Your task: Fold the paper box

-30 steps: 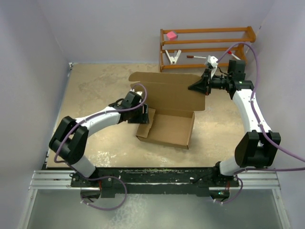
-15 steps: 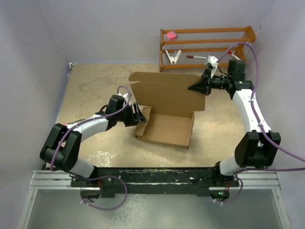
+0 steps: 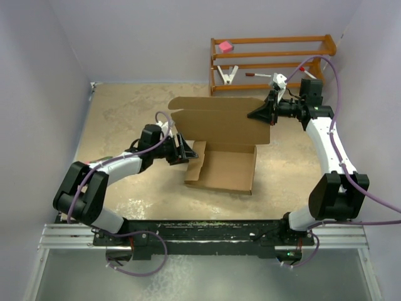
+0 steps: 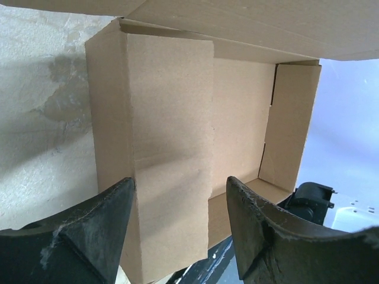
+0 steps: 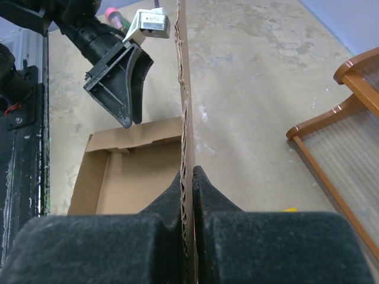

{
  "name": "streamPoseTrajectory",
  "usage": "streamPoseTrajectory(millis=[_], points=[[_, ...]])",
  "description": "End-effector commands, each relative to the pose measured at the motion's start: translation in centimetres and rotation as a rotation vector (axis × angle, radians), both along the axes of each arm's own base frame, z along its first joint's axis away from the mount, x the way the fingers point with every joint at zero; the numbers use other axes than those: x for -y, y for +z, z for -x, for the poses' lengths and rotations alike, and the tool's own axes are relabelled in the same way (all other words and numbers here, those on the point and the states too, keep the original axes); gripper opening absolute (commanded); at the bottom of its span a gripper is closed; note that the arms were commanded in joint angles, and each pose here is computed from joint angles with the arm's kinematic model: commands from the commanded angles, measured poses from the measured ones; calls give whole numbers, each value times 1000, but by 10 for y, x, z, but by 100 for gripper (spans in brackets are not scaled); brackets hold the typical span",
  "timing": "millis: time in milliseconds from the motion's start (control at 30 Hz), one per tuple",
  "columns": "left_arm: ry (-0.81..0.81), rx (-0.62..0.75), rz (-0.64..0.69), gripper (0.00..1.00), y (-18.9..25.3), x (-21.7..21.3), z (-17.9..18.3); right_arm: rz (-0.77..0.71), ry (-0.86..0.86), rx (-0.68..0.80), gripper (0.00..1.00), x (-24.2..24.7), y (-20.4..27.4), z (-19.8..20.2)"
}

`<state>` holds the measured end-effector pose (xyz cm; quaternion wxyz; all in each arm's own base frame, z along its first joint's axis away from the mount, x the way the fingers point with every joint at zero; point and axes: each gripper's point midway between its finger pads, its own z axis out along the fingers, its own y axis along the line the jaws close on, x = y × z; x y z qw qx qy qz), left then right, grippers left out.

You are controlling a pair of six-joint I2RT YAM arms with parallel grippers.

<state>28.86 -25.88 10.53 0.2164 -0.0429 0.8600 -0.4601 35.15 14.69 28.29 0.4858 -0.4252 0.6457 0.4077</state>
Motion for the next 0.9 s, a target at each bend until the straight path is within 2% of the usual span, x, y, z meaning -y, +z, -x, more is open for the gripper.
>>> streamPoseTrajectory(millis=[0, 133, 433, 567, 867], points=[[-25, 1, 62, 67, 2, 6, 0, -31, 52, 36, 0, -7, 18, 12], [-22, -16, 53, 66, -4, 6, 0, -31, 53, 36, 0, -8, 18, 12], [5, -43, -62, 61, -22, -6, -1, -30, 57, 31, 0, -9, 16, 12], [6, -53, -94, 55, -30, -9, 0, -29, 57, 30, 0, -10, 16, 12], [9, -61, -229, 54, -47, -10, 0, -26, 56, 27, 0, -11, 14, 11]])
